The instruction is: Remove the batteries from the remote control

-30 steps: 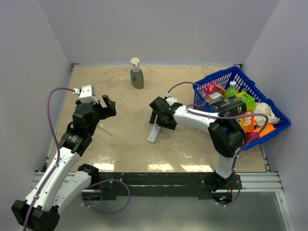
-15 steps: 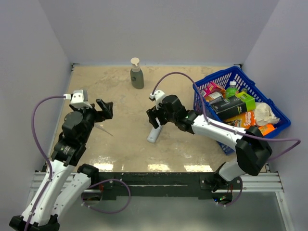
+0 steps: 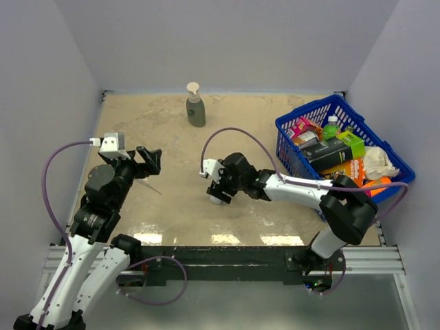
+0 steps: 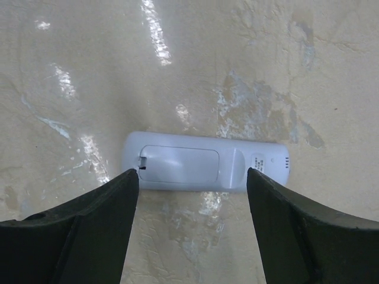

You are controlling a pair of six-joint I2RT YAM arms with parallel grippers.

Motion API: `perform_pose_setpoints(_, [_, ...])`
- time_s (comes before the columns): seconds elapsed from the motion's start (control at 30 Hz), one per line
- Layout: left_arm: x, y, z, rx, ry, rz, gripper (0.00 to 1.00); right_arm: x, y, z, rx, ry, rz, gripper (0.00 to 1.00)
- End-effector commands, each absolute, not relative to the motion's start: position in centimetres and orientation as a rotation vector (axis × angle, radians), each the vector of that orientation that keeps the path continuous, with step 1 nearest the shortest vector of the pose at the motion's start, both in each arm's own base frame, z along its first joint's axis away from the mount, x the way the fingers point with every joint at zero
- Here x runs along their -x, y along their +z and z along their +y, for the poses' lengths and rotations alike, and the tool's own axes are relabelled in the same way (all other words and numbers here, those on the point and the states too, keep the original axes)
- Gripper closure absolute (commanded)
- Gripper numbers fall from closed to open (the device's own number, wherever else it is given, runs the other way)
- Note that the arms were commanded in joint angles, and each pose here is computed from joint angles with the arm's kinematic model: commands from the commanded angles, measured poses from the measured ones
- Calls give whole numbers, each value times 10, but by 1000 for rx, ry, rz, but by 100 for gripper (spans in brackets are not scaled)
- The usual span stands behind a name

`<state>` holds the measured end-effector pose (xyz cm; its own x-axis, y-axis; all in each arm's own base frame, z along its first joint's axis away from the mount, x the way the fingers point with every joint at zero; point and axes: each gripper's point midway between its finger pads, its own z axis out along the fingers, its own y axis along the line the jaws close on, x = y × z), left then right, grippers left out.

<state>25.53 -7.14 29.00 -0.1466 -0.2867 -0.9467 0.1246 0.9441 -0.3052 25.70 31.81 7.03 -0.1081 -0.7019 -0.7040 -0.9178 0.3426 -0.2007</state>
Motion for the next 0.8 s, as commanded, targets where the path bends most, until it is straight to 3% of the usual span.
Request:
perform_pose_setpoints(0.0, [-255,294,-65,134,-325,1664,5,-254,82,336,1446,351,1737,25])
perform_pose_setpoints(0.77, [-258,288,-65,137,-315,1689,5,-251,63,334,1509,204,1714,29])
